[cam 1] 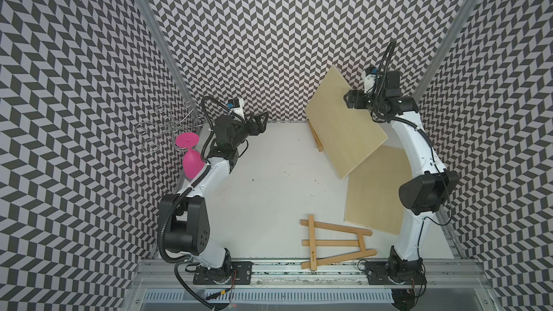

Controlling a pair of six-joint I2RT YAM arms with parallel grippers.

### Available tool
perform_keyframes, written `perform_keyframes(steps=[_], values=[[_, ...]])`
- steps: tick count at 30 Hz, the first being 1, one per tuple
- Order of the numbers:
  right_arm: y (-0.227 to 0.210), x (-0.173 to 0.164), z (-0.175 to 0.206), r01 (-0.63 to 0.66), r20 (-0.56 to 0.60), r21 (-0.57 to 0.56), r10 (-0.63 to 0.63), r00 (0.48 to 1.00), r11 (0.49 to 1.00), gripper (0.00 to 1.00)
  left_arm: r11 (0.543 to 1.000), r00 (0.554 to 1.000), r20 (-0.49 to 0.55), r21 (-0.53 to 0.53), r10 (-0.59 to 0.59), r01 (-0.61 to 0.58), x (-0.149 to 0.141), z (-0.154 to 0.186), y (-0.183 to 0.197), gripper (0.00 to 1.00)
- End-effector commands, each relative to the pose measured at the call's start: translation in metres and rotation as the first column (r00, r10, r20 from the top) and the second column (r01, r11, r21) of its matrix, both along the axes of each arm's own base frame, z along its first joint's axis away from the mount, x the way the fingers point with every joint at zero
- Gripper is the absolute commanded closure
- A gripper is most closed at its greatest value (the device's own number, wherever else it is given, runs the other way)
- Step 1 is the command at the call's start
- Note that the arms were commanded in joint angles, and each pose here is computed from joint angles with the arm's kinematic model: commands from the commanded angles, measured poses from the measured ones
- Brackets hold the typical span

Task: Assemble the easel
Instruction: Place the drawing board on the easel, then pick up the easel at the center of the board.

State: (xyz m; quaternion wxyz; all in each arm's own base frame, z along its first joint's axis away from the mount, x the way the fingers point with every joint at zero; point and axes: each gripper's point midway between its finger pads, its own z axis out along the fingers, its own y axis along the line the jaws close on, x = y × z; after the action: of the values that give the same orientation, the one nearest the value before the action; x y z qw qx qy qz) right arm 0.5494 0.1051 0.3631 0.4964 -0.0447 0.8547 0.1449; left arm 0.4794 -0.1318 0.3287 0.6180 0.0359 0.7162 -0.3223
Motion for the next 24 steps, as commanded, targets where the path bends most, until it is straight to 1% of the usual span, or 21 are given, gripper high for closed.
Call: perform_keyframes(steps=[1, 3, 6, 8, 10, 13, 16, 18, 20, 22, 24], values=[[-0.004, -0.017, 0.059, 0.027, 0.141, 0.021, -0.030, 0.990, 0.999, 0.04, 1.000, 1.000, 0.004, 0.020, -0.006, 0.006, -0.012, 0.003, -0.007, 0.16], [0.003, -0.030, 0.072, 0.007, 0.167, 0.032, -0.012, 0.986, 0.999, 0.00, 0.997, 0.999, 0.026, 0.059, -0.044, 0.042, -0.024, 0.003, -0.025, 0.16], [0.022, -0.058, 0.079, -0.042, 0.167, 0.076, 0.029, 0.986, 0.996, 0.01, 0.982, 0.991, 0.043, 0.150, -0.124, 0.116, -0.050, -0.010, -0.061, 0.16], [0.034, -0.083, 0.073, -0.066, 0.175, 0.107, 0.047, 0.983, 0.992, 0.01, 0.959, 0.981, 0.024, 0.217, -0.192, 0.183, -0.069, -0.029, -0.085, 0.16], [0.034, -0.111, 0.064, -0.067, 0.190, 0.141, 0.039, 0.981, 0.988, 0.01, 0.924, 0.964, 0.021, 0.291, -0.264, 0.247, -0.095, -0.049, -0.110, 0.16], [0.029, -0.155, 0.052, -0.073, 0.195, 0.216, 0.030, 0.980, 0.974, 0.01, 0.846, 0.913, 0.032, 0.390, -0.406, 0.363, -0.142, -0.075, -0.150, 0.16], [0.019, -0.196, 0.034, -0.068, 0.184, 0.247, 0.022, 0.983, 0.967, 0.01, 0.726, 0.837, 0.006, 0.501, -0.547, 0.471, -0.186, -0.101, -0.188, 0.15], [0.005, -0.217, 0.014, -0.001, 0.139, 0.245, -0.034, 0.990, 0.969, 0.01, 0.637, 0.781, -0.038, 0.554, -0.624, 0.536, -0.213, -0.119, -0.212, 0.15], [-0.005, -0.236, -0.006, 0.036, 0.093, 0.224, -0.058, 0.994, 0.974, 0.01, 0.584, 0.738, -0.056, 0.572, -0.672, 0.575, -0.233, -0.133, -0.225, 0.15], [-0.024, -0.253, -0.024, 0.127, 0.061, 0.217, -0.144, 0.988, 0.968, 0.01, 0.523, 0.689, -0.091, 0.581, -0.719, 0.623, -0.251, -0.152, -0.234, 0.14], [-0.032, -0.269, -0.042, 0.158, 0.041, 0.222, -0.171, 0.984, 0.962, 0.01, 0.468, 0.668, -0.140, 0.609, -0.731, 0.641, -0.260, -0.169, -0.245, 0.14]])
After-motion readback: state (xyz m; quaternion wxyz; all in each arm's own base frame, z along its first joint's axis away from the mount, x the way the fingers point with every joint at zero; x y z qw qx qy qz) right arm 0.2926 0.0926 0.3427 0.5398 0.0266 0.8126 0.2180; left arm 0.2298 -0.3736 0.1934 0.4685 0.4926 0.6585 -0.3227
